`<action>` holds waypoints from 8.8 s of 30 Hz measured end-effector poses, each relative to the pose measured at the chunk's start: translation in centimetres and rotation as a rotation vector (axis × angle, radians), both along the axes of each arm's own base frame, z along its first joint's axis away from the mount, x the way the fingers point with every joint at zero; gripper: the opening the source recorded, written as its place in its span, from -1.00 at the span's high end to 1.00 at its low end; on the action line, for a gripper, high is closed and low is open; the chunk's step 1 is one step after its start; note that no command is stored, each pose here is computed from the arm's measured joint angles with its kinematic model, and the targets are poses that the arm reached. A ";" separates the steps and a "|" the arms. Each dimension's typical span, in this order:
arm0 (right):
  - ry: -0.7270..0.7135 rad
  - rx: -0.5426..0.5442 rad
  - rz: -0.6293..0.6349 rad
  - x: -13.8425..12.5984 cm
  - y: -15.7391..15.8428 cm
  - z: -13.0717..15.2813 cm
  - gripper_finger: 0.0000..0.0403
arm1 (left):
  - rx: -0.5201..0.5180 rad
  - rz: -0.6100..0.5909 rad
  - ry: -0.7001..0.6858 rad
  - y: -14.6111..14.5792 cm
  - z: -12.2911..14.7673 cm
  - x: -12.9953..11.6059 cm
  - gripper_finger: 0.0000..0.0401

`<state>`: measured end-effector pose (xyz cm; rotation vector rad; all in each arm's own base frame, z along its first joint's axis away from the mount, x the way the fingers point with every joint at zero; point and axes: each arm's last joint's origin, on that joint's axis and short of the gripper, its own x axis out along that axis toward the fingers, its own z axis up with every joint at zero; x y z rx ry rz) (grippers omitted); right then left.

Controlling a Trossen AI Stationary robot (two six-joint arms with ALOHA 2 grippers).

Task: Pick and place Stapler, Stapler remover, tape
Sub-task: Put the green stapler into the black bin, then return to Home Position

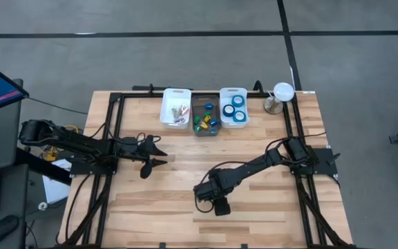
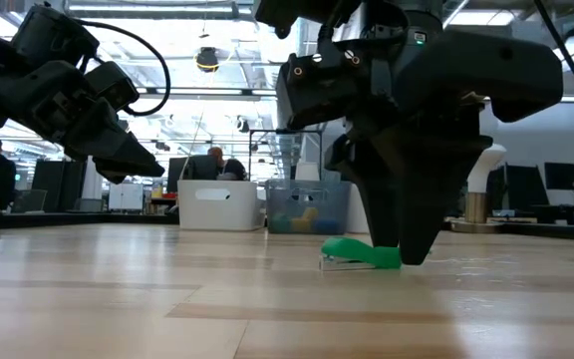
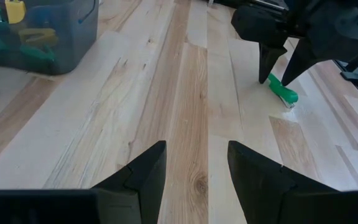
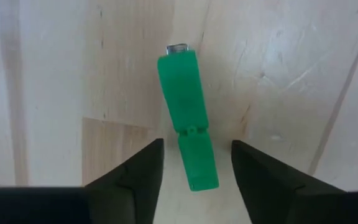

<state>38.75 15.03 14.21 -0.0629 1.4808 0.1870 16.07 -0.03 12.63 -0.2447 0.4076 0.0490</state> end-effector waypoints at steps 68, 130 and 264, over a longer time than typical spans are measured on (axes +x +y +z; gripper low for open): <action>-0.035 -0.068 0.048 3.3 -6.7 6.1 0.71 | 0.000 0.000 0.001 0.0 0.0 0.0 0.19; -0.154 -0.110 -0.307 2.3 -31.4 5.4 0.38 | 0.038 -0.017 0.012 0.0 -0.1 0.0 0.19; -1.490 0.321 -0.215 -27.9 -13.4 3.0 -0.05 | -0.216 -0.383 -0.613 -1.3 8.1 -6.3 0.19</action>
